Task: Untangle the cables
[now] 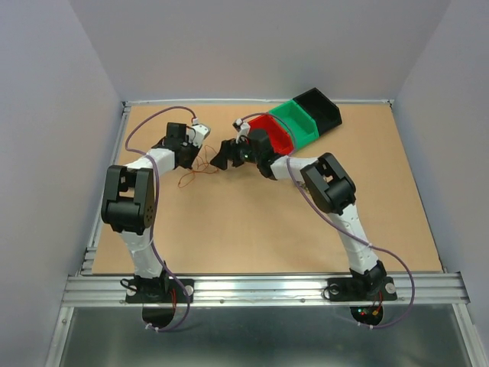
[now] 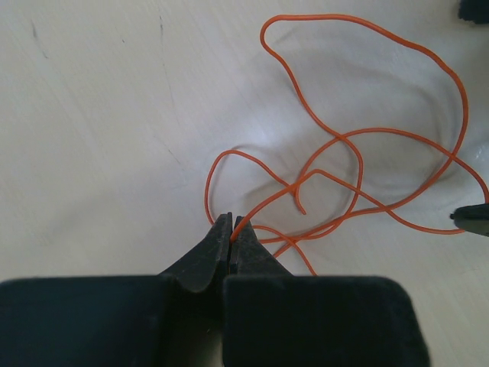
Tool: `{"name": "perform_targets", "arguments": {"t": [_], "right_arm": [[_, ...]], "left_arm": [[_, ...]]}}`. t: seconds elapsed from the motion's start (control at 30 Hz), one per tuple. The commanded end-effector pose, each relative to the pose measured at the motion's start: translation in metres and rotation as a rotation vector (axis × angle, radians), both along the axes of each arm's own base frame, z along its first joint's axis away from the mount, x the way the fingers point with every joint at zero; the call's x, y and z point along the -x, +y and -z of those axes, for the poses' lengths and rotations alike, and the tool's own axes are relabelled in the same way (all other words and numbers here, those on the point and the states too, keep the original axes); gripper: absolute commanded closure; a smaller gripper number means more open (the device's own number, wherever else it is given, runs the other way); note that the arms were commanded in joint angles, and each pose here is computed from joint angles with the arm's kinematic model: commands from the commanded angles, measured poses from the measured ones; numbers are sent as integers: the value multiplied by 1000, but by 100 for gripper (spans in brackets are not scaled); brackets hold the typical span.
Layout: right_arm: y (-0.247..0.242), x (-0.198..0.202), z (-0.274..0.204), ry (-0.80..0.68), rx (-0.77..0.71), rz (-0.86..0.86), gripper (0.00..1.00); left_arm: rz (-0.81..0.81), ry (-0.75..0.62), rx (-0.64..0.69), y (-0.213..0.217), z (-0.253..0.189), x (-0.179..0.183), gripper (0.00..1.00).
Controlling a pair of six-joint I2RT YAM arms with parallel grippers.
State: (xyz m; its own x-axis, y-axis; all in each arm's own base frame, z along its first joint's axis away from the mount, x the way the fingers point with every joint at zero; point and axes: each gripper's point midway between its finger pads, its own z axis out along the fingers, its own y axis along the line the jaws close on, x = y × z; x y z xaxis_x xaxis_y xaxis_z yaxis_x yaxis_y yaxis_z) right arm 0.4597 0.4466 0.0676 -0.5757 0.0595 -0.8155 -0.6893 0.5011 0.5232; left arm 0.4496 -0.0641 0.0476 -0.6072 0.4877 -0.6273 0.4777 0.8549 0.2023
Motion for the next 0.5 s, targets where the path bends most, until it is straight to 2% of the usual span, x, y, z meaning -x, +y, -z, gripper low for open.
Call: {"name": "perform_targets", "arguments": {"t": [0.0,0.3,0.47], "right_arm": [[19,-9,-19,-74,-12,-20,0],[46,19,11,-156,163,-120,0],[45,15,27,-177,282,-29,1]], "left_arm": [[20,-42,19,-2,-17,-14,100],[63,14,73,-13,-10,-10,100],[103,47,129,-22,-11,-3,100]]}}
